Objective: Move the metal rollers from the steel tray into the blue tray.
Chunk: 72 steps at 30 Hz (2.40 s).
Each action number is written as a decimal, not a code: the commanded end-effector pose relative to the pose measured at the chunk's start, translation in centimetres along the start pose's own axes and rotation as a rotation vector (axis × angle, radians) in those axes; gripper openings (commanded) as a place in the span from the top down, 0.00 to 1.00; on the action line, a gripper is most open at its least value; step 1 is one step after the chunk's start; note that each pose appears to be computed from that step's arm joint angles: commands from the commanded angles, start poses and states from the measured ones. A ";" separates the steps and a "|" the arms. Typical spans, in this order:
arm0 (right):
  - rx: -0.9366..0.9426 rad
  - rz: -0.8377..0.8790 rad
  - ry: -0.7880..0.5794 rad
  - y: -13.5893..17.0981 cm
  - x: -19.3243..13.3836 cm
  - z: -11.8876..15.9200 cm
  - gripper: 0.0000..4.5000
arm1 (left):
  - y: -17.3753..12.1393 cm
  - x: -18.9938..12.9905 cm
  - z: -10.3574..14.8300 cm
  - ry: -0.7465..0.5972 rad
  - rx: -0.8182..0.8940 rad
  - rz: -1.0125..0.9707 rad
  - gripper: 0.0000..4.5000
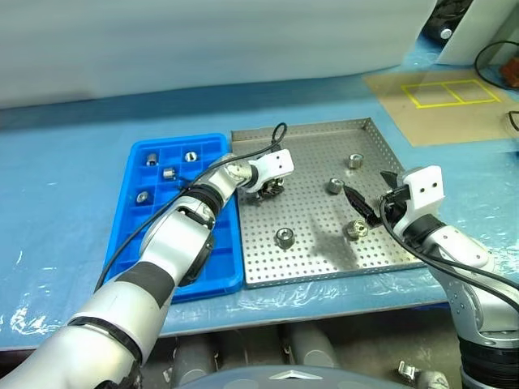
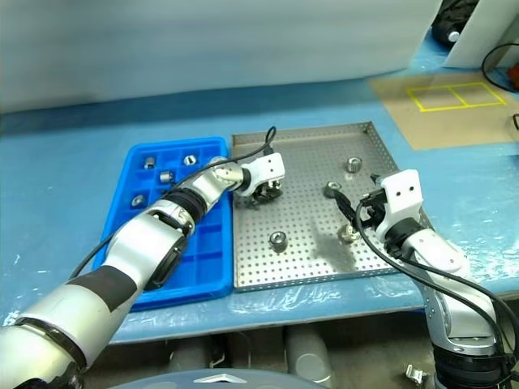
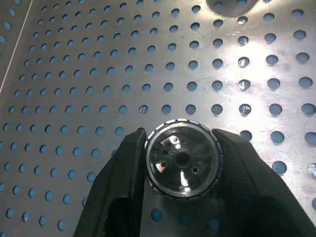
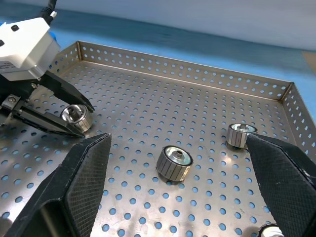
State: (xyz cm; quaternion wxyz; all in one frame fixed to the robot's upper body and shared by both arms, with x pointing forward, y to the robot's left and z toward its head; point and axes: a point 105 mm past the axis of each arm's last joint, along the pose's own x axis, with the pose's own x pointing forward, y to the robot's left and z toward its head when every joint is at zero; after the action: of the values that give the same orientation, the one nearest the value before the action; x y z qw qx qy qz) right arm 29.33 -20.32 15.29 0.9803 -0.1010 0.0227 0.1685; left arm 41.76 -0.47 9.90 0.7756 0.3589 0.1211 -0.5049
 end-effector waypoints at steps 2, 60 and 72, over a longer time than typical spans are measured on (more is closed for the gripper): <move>-0.026 0.024 -0.048 0.3 0.6 1.1 0.00 | 0.9 -1.7 1.7 -0.163 -0.075 -0.059 0.62; -0.051 1.094 -0.132 16.5 9.6 5.1 0.00 | -5.5 -22.3 -9.3 -0.081 -0.208 0.220 0.46; -0.058 1.056 -0.132 16.0 9.7 4.8 0.00 | -3.6 -21.7 -7.3 -0.136 -0.125 0.247 0.02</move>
State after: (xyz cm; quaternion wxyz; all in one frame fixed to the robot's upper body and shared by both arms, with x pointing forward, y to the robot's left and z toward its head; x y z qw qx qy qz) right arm 33.24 -1.16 14.79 0.7561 -0.0859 0.0358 0.6478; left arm 29.63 19.77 13.46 0.8630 0.2771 0.0900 -0.4128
